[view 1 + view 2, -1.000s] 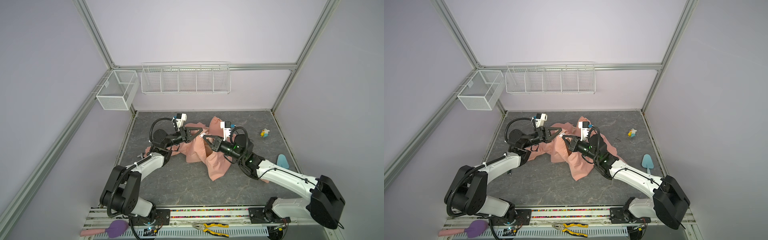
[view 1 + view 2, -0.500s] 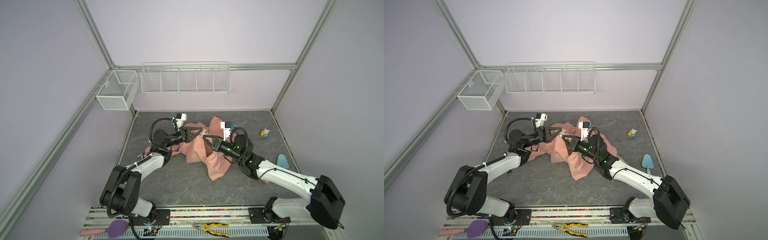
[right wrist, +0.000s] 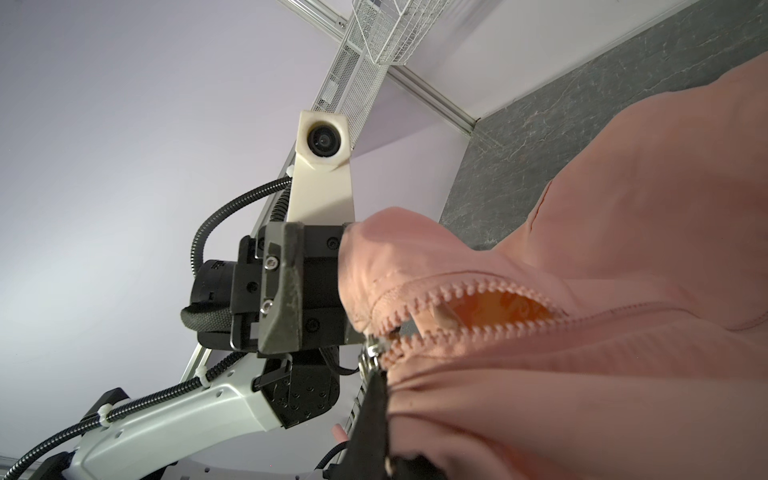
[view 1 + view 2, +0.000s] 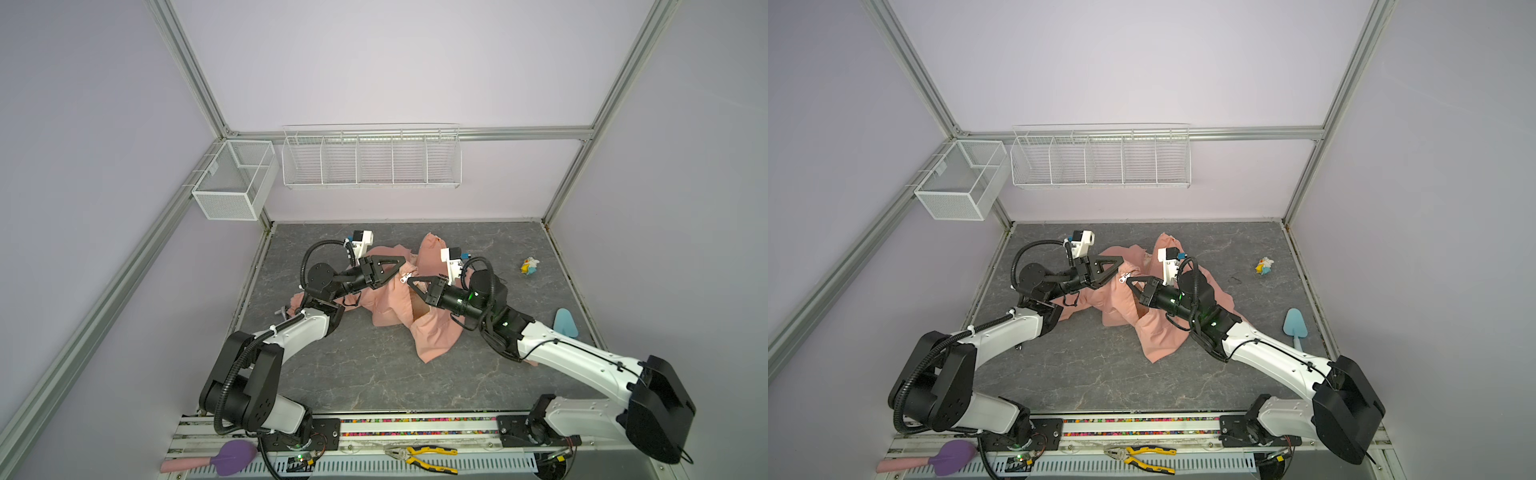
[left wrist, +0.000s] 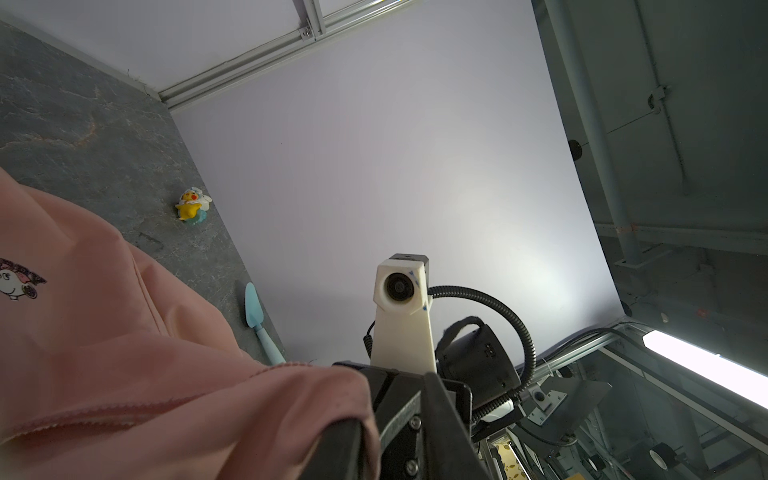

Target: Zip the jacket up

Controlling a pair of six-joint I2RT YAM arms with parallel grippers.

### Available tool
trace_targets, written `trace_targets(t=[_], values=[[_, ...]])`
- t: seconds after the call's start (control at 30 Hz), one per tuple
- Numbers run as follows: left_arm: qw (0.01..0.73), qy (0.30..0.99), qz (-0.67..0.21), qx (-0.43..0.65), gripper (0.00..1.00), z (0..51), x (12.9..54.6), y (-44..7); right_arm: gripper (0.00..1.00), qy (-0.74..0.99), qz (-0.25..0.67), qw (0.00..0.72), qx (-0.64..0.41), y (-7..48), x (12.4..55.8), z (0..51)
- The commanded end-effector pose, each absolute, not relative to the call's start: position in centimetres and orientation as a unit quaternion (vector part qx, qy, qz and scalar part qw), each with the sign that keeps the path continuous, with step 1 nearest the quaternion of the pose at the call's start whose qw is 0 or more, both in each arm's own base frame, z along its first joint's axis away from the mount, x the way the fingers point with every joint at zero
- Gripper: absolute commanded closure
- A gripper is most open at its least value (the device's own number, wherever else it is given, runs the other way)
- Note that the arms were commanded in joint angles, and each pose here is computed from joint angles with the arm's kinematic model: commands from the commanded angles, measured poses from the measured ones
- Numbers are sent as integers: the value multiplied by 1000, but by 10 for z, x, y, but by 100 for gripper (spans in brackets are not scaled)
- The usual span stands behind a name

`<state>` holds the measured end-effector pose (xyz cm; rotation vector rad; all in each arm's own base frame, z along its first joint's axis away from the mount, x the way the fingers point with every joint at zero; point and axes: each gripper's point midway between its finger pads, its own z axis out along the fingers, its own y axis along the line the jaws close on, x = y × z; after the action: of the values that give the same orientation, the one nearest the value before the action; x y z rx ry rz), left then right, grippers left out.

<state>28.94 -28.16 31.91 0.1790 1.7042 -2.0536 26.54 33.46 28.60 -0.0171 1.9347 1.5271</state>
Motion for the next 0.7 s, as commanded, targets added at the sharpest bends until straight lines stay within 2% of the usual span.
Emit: trace_targets(t=[0.0,0.67], values=[[256,604,-752,62,75,331,286,-276,94,749,587,308,-11,339,260,282],[198,667,-714,74,74,291,264,-298,94,746,577,332,-10,325,265,297]])
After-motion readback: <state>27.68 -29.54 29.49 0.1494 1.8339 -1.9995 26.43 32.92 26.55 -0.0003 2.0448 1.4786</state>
